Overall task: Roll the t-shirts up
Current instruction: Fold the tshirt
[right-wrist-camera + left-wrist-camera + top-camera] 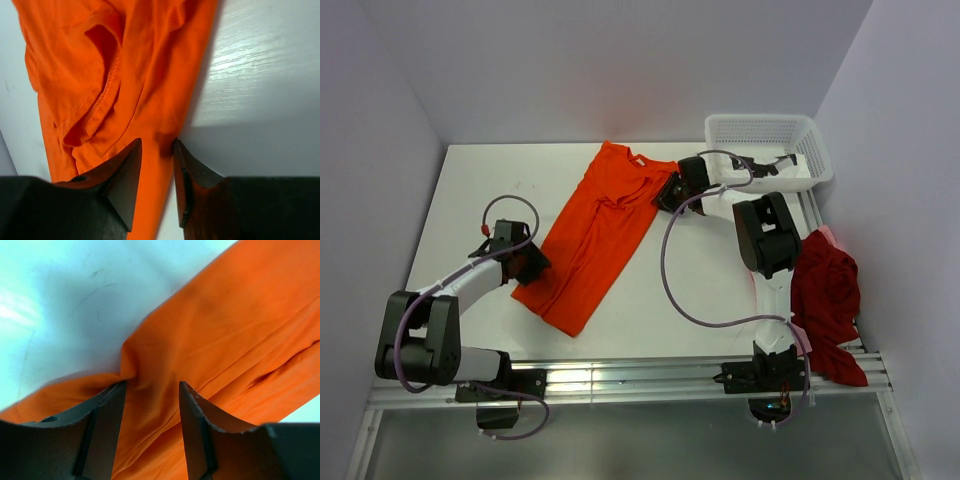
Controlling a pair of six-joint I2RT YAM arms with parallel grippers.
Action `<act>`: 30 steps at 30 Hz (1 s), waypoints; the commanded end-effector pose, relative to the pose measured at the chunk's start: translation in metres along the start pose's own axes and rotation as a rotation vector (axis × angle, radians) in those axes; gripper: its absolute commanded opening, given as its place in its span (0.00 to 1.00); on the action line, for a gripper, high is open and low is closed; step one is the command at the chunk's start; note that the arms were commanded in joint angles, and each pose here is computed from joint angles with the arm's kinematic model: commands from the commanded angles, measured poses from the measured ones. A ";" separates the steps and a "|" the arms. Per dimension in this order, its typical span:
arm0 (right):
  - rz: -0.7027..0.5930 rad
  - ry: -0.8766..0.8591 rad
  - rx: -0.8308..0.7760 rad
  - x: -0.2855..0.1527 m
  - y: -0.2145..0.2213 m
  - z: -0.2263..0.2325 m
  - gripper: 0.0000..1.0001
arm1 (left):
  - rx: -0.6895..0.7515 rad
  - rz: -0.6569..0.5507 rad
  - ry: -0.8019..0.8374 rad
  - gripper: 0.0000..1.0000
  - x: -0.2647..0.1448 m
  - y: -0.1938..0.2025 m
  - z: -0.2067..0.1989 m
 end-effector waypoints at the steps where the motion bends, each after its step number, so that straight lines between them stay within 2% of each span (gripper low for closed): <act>1: -0.029 0.022 0.008 0.012 -0.008 -0.004 0.36 | 0.001 0.022 0.023 0.51 0.011 0.011 0.003; 5: -0.012 0.017 0.008 0.021 -0.009 -0.001 0.19 | -0.024 0.057 0.047 0.49 0.018 0.034 0.003; 8: -0.016 0.015 0.010 0.025 -0.014 0.003 0.09 | 0.003 0.093 0.049 0.49 0.020 0.054 -0.005; 12: -0.027 0.023 0.021 0.026 -0.024 -0.002 0.04 | 0.031 0.155 0.050 0.48 0.022 0.080 -0.012; 20: -0.048 0.031 0.027 0.019 -0.055 -0.020 0.00 | 0.088 0.226 0.052 0.48 0.007 0.127 -0.019; 29: -0.045 0.018 0.002 0.023 -0.076 -0.011 0.00 | 0.092 0.295 0.059 0.50 -0.019 0.168 -0.014; 30: -0.037 0.015 0.001 0.024 -0.076 -0.010 0.00 | 0.094 0.265 0.056 0.50 -0.020 0.165 -0.014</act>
Point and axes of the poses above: each gripper's point midway between its finger pads, its own x axis out along the fingers, its own z axis along the line the jaws close on, y = z × x, the point moved 1 cm from there along -x, back along the fingers, and after that the axes turned 9 degrees about x, right-handed, at the moved point
